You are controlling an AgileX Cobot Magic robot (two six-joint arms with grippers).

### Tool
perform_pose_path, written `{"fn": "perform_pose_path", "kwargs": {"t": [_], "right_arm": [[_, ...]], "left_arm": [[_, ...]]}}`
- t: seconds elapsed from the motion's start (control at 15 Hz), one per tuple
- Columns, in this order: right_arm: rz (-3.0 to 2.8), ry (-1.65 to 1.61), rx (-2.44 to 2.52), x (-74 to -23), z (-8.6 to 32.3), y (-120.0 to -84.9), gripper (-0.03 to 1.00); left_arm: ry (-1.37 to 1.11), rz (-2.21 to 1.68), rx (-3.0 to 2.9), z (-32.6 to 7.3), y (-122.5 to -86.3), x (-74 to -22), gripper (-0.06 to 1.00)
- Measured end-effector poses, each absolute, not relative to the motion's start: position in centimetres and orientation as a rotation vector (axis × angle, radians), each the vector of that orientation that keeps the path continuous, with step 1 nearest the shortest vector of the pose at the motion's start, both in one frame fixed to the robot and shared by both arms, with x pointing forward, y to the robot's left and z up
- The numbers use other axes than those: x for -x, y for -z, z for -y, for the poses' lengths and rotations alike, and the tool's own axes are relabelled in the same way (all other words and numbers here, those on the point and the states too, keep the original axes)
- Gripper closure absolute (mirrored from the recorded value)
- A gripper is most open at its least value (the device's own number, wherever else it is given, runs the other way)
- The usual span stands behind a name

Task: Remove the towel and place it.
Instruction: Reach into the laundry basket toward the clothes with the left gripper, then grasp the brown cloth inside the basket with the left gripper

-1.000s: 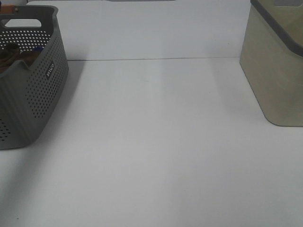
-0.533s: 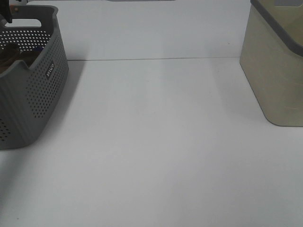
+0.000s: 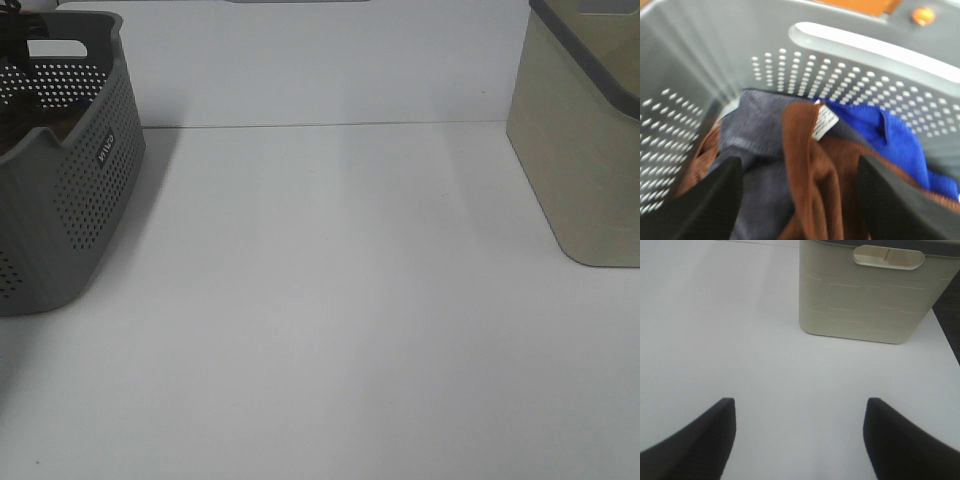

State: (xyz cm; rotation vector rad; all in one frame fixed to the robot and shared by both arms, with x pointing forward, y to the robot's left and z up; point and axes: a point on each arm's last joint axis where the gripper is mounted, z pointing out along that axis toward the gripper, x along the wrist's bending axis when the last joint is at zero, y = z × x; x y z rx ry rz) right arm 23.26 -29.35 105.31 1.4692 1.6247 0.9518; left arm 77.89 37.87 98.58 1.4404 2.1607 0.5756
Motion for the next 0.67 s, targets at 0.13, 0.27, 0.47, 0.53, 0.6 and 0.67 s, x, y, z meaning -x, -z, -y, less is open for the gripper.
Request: {"fn": "perform_pose_path", "kwargs": {"t": [0.13,0.27,0.47,0.53,0.6,0.67], "right_arm": [[-1.625,-0.952,-1.469,-23.3,29.4,-105.3,0.28],[-1.625,-0.952,-1.469,-23.3,29.4,-105.3,0.28],[-1.625,-0.952,-1.469,-23.3,29.4,-105.3,0.28],[-1.625,-0.952,-1.469,-23.3,29.4,-105.3,0.28],[-1.625,-0.952,-1.469,-23.3,29.4,-105.3,0.28],[-1.625,-0.952,-1.469,-23.3,29.4,-105.3,0.28]], "left_arm": [[-0.572,-2.143,-1.427,-37.8,-96.4,-78.8,0.32],[-0.583,-2.129,-1.416,-37.9,-95.8,-79.1,0.32],[-0.58,-2.114,-1.394,-37.8,-95.1,-79.4,0.34],[-0.579,-2.113,-1.391,-37.8,-94.9,-79.5,0.37],[-0.578,-2.114,-1.391,-37.8,-94.7,-79.6,0.39],[-0.575,-2.116,-1.392,-37.8,-94.5,-79.6,0.4]]}}
